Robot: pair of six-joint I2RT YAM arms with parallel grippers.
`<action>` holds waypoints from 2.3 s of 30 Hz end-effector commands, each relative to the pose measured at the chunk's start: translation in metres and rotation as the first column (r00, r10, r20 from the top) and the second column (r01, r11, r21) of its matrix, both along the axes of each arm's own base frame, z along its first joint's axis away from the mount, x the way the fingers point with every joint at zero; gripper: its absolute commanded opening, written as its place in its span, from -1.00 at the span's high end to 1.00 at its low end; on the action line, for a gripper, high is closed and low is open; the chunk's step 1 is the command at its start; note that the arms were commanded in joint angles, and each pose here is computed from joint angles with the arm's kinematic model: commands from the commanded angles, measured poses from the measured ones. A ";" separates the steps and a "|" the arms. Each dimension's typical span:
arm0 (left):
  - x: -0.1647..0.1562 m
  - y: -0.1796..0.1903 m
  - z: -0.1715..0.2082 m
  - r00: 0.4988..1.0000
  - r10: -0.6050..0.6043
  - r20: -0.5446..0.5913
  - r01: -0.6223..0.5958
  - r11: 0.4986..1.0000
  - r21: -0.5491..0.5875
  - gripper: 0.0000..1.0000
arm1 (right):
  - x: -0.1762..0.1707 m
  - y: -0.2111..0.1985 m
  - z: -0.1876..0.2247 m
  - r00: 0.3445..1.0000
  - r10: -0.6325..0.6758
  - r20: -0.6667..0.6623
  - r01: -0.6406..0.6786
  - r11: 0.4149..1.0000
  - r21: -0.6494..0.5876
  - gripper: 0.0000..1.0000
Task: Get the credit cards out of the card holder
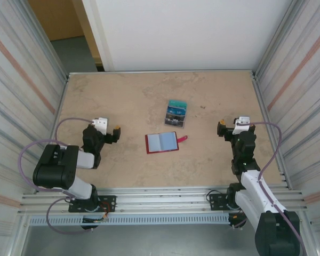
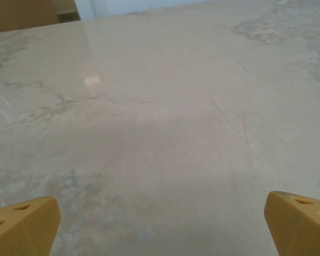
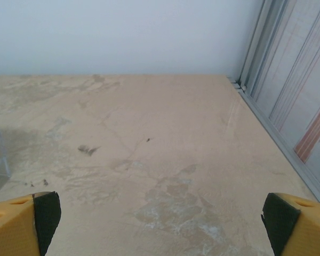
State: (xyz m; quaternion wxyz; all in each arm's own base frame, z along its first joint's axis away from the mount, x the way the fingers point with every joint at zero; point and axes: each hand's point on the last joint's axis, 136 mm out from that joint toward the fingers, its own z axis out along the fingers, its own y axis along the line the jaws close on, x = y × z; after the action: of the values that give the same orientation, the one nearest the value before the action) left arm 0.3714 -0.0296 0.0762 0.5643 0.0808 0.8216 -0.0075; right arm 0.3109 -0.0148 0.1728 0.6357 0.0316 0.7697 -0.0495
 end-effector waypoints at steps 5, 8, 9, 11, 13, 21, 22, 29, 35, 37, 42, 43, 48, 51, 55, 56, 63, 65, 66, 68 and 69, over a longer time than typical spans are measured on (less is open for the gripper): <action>0.023 0.023 0.015 0.996 0.091 -0.024 -0.092 0.995 -0.041 -0.97 | 0.009 0.011 -0.002 0.991 0.091 0.103 -0.095 0.995 0.035 -0.97; 0.023 0.024 0.015 0.995 0.094 -0.025 -0.094 0.995 -0.038 -0.97 | 0.017 0.017 -0.015 0.988 0.128 0.086 -0.132 0.990 0.042 -0.97; 0.024 0.023 0.016 0.996 0.092 -0.018 -0.093 0.995 -0.037 -0.97 | 0.020 0.018 -0.020 0.988 0.136 0.070 -0.139 0.989 0.046 -0.97; 0.023 0.023 0.016 0.995 0.093 -0.021 -0.094 0.995 -0.033 -0.97 | 0.029 0.020 -0.031 0.988 0.151 0.044 -0.153 0.987 0.058 -0.97; 0.024 0.022 0.016 0.996 0.093 -0.019 -0.093 0.995 -0.030 -0.97 | 0.038 0.022 -0.046 0.986 0.166 0.004 -0.166 0.983 0.074 -0.97; 0.024 0.021 0.015 0.995 0.092 -0.023 -0.093 0.996 -0.018 -0.97 | 0.051 0.017 -0.074 0.985 0.172 0.003 -0.172 0.979 0.109 -0.97; 0.024 0.021 0.015 0.996 0.091 -0.023 -0.091 0.996 -0.017 -0.97 | 0.050 0.015 -0.074 0.985 0.171 -0.006 -0.169 0.977 0.127 -0.97; 0.024 0.020 0.015 0.996 0.090 -0.023 -0.091 0.996 -0.017 -0.97 | 0.085 -0.001 -0.091 0.977 0.043 -0.209 -0.017 0.992 0.124 -0.97; 0.024 0.020 0.015 0.996 0.090 -0.023 -0.090 0.996 -0.018 -0.97 | 0.084 -0.004 -0.091 0.977 0.040 -0.211 -0.012 0.991 0.134 -0.97; 0.024 0.020 0.015 0.996 0.091 -0.024 -0.091 0.996 -0.017 -0.97 | 0.084 -0.004 -0.092 0.976 0.042 -0.213 -0.013 0.991 0.135 -0.97; 0.024 0.020 0.016 0.996 0.090 -0.022 -0.090 0.996 -0.018 -0.97 | 0.084 -0.004 -0.091 0.977 0.040 -0.211 -0.012 0.991 0.134 -0.97; 0.024 0.020 0.015 0.996 0.090 -0.022 -0.090 0.996 -0.018 -0.97 | 0.084 -0.004 -0.091 0.977 0.039 -0.211 -0.011 0.991 0.135 -0.97; 0.024 0.020 0.015 0.996 0.091 -0.023 -0.092 0.996 -0.016 -0.98 | 0.084 -0.004 -0.092 0.977 0.041 -0.211 -0.013 0.991 0.134 -0.97; 0.024 0.020 0.015 0.996 0.091 -0.024 -0.091 0.996 -0.018 -0.97 | 0.083 -0.004 -0.092 0.976 0.041 -0.213 -0.012 0.991 0.135 -0.97; 0.025 0.020 0.015 0.996 0.090 -0.023 -0.090 0.996 -0.017 -0.97 | 0.084 -0.004 -0.091 0.977 0.042 -0.210 -0.013 0.991 0.136 -0.97; 0.025 0.020 0.015 0.996 0.089 -0.024 -0.090 0.996 -0.018 -0.97 | 0.084 -0.004 -0.091 0.977 0.040 -0.211 -0.012 0.991 0.135 -0.97; 0.024 0.021 0.015 0.995 0.091 -0.026 -0.092 0.996 -0.020 -0.97 | 0.084 -0.004 -0.091 0.977 0.041 -0.211 -0.012 0.991 0.135 -0.97; 0.025 0.020 0.015 0.996 0.090 -0.024 -0.091 0.996 -0.020 -0.97 | 0.084 -0.004 -0.092 0.976 0.041 -0.212 -0.012 0.991 0.135 -0.97; 0.024 0.021 0.015 0.996 0.091 -0.025 -0.091 0.996 -0.020 -0.97 | 0.084 -0.004 -0.092 0.976 0.042 -0.212 -0.014 0.991 0.134 -0.97; 0.025 0.020 0.015 0.996 0.090 -0.025 -0.091 0.996 -0.020 -0.97 | 0.084 -0.004 -0.092 0.976 0.041 -0.212 -0.012 0.991 0.135 -0.97; 0.025 0.021 0.015 0.996 0.091 -0.024 -0.092 0.996 -0.020 -0.98 | 0.084 -0.004 -0.092 0.976 0.041 -0.212 -0.013 0.991 0.135 -0.97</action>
State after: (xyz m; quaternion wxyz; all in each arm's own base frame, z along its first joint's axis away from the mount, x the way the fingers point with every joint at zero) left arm 0.3912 -0.0096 0.0819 0.5433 0.0401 0.8385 0.0049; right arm 0.3974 -0.0198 0.0833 0.5495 0.0512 0.8339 0.0062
